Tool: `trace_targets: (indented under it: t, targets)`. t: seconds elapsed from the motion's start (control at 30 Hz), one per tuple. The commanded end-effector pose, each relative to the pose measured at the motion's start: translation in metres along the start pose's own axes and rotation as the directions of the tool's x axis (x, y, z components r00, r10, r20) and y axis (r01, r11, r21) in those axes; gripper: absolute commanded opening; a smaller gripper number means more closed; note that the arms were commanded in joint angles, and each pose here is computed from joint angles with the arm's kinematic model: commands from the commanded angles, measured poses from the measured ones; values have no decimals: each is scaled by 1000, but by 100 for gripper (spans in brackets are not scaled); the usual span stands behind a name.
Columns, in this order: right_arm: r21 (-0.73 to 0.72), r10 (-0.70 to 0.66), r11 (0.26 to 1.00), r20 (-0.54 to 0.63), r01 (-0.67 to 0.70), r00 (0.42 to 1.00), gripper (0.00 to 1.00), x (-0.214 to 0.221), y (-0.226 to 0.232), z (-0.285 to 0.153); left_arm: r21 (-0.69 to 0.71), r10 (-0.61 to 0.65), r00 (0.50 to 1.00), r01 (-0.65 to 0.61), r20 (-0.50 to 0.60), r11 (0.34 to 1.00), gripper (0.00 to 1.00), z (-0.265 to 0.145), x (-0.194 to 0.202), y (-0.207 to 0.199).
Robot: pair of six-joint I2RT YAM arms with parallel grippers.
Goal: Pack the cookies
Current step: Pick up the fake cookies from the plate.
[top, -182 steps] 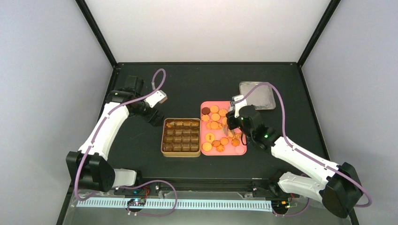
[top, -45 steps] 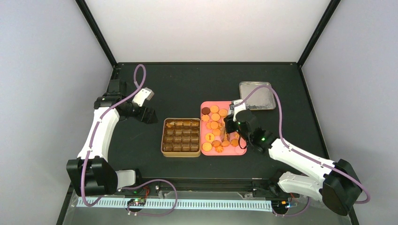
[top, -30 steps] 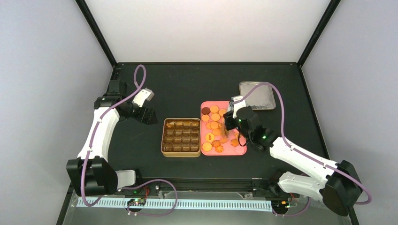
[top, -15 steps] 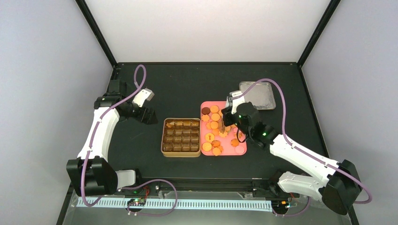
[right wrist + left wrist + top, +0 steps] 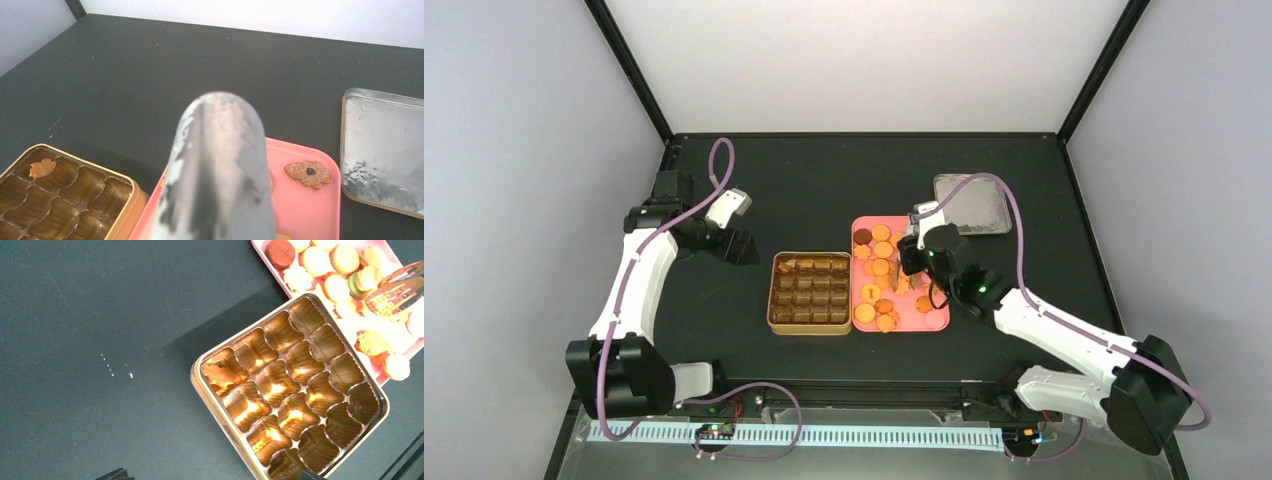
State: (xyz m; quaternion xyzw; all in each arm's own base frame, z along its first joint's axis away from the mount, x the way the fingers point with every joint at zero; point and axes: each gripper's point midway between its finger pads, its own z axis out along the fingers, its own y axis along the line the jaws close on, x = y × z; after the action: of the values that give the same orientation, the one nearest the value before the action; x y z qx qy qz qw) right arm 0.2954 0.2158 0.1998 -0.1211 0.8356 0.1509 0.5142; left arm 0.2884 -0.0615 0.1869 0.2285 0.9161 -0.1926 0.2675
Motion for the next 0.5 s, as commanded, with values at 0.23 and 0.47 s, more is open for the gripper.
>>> trace_targets:
  t: [0.23,0.47]
  targets:
    - [10,32,999,62,-33,998,36,-12,2,13,11,17,1000,-17,21,1000,90,-10,-7,-4]
    - [3,22,1000,25,-22,999,38,4,2,21,13,18,1000,-19,21,1000,89,-10,-7,-5]
